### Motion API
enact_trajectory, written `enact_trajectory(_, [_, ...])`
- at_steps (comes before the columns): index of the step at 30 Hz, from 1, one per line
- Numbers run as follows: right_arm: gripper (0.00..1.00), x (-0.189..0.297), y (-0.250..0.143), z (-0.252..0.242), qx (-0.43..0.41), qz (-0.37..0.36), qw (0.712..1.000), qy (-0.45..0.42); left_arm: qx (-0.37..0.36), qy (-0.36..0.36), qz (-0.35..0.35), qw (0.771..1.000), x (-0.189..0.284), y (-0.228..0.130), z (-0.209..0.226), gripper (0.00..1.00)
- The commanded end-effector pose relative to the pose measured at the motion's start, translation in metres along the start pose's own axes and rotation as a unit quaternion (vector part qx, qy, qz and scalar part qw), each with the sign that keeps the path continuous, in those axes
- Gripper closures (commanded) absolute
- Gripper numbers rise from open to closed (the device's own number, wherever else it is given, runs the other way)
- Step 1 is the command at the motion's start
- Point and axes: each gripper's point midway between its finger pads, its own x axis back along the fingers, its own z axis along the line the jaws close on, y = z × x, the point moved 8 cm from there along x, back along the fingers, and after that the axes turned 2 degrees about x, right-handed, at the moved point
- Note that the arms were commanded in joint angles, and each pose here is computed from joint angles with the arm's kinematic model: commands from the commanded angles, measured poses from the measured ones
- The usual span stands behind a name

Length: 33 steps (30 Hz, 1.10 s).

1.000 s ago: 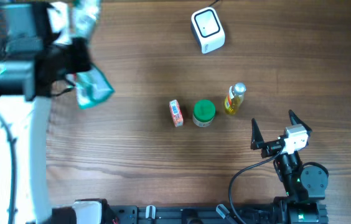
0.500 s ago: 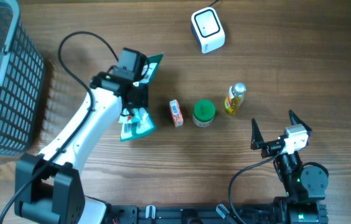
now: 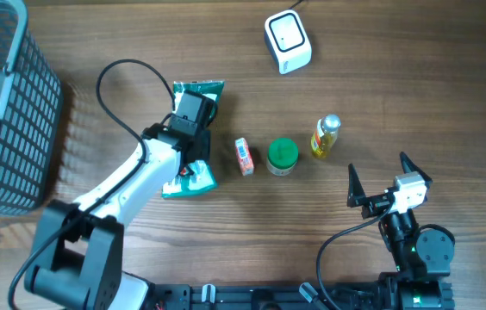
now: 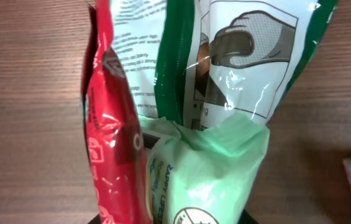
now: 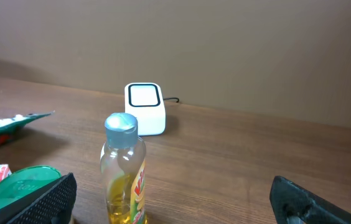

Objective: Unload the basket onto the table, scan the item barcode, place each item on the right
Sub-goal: 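Carry the glove packets out and lower them onto the table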

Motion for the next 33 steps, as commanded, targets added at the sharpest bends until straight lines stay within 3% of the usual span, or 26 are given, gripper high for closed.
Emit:
enact_trajectory(1, [0.00,0.000,0.000,-0.002,0.001,-0.002,1.000,-0.008,-0.026,0.018,0.020,0.999,-0.023,-0.007,-0.002,0.76])
enact_trajectory(2, [0.00,0.000,0.000,-0.002,0.001,-0.002,1.000,-0.008,-0.027,0.020,0.024,0.999,-0.026,-0.008,-0.003,0.69])
enact_trajectory(4, [0.00,0.000,0.001,-0.002,0.001,-0.003,1.000,-0.008,-0.026,0.020,0.024,0.999,-0.027,-0.008,-0.003,0.40])
enact_trajectory(11, [0.00,0.000,0.000,-0.002,0.001,-0.002,1.000,-0.008,-0.026,0.006,-0.020,0.999,0.000,0.009,-0.001,0.11])
enact_trajectory(17, [0.00,0.000,0.000,-0.002,0.001,-0.002,1.000,-0.008,-0.016,-0.017,-0.055,0.998,0.025,0.017,0.001,0.03])
enact_trajectory(21, [0.00,0.000,0.000,-0.002,0.001,-0.002,1.000,-0.008,-0.014,-0.045,-0.037,0.998,0.027,0.013,-0.002,0.04])
enact_trajectory(25, [0.00,0.000,0.001,-0.002,0.001,-0.003,1.000,-0.008,0.061,-0.051,-0.046,0.996,0.035,0.023,0.018,0.03])
enact_trajectory(26, [0.00,0.000,0.001,-0.002,0.001,-0.003,1.000,-0.008,0.122,-0.099,-0.048,0.986,0.046,0.036,0.044,0.03])
enact_trajectory(29, [0.00,0.000,0.000,-0.002,0.001,-0.002,1.000,-0.008,0.188,-0.160,-0.046,0.968,0.053,0.041,0.069,0.00])
enact_trajectory(33, [0.00,0.000,0.000,-0.002,0.001,-0.002,1.000,-0.008,0.289,-0.143,-0.009,0.947,0.047,0.029,0.115,0.00])
